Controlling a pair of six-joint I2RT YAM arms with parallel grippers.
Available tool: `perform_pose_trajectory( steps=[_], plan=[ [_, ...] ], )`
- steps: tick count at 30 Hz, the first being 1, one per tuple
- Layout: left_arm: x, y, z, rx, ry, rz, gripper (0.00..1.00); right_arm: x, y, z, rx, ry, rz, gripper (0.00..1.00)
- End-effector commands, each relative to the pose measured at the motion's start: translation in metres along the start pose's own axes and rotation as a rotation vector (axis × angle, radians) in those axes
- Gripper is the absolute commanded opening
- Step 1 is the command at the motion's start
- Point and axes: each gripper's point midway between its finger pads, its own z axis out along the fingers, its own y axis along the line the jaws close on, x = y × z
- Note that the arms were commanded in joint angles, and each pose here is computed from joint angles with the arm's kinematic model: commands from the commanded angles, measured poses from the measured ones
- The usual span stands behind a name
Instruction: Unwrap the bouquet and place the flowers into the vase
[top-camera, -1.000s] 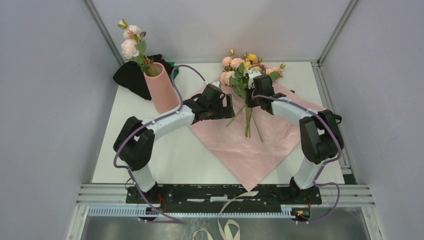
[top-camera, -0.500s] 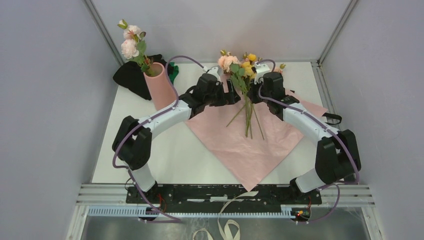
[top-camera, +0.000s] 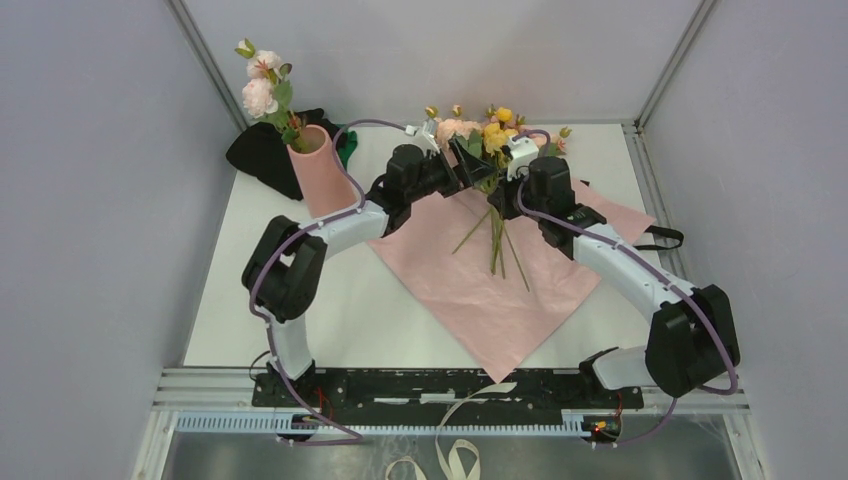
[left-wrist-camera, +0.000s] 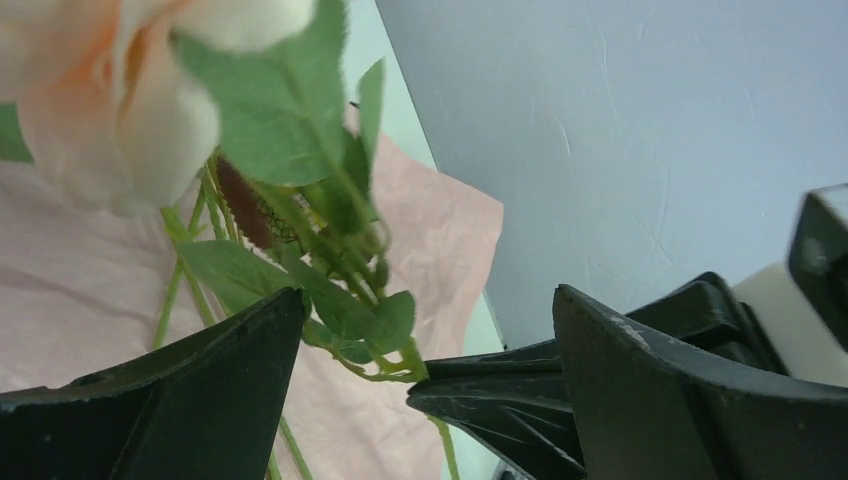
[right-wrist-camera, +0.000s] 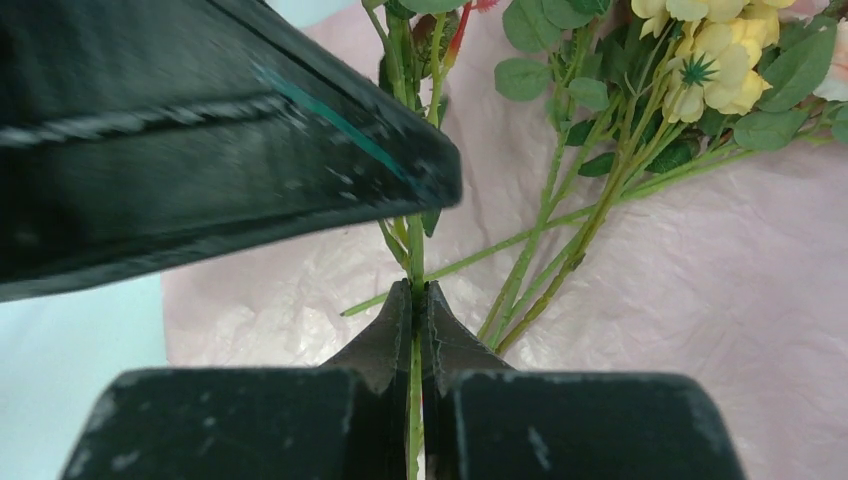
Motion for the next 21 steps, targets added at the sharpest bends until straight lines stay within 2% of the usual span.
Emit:
perform_pose_trajectory(
  steps=[1, 11, 13, 15, 19, 21],
  plan=[
    [0.008, -0.013, 0.004, 0.112, 0.011, -0.124, 1.0, -0.031, 0.007, -0.009, -0.017, -0.089, -0.015, 0.0],
    [0.01, -0.001, -0.002, 0.03, 0.011, -0.089, 0.99, -0.039, 0.012, -0.01, -0.039, -0.109, -0.002, 0.0],
    [0.009, -0.001, 0.002, 0.034, 0.014, -0.094, 0.92, -0.039, 0.014, -0.012, -0.041, -0.113, -0.005, 0.0],
    [0.009, -0.002, 0.007, 0.048, 0.015, -0.105, 0.9, -0.039, 0.013, -0.015, -0.039, -0.114, -0.006, 0.0],
    [0.01, -0.004, 0.016, 0.067, 0.019, -0.118, 0.8, -0.042, 0.014, -0.019, -0.038, -0.119, -0.009, 0.0],
    [0.01, -0.003, 0.019, 0.071, 0.016, -0.12, 0.67, -0.043, 0.015, -0.02, -0.041, -0.123, -0.009, 0.0]
  ],
)
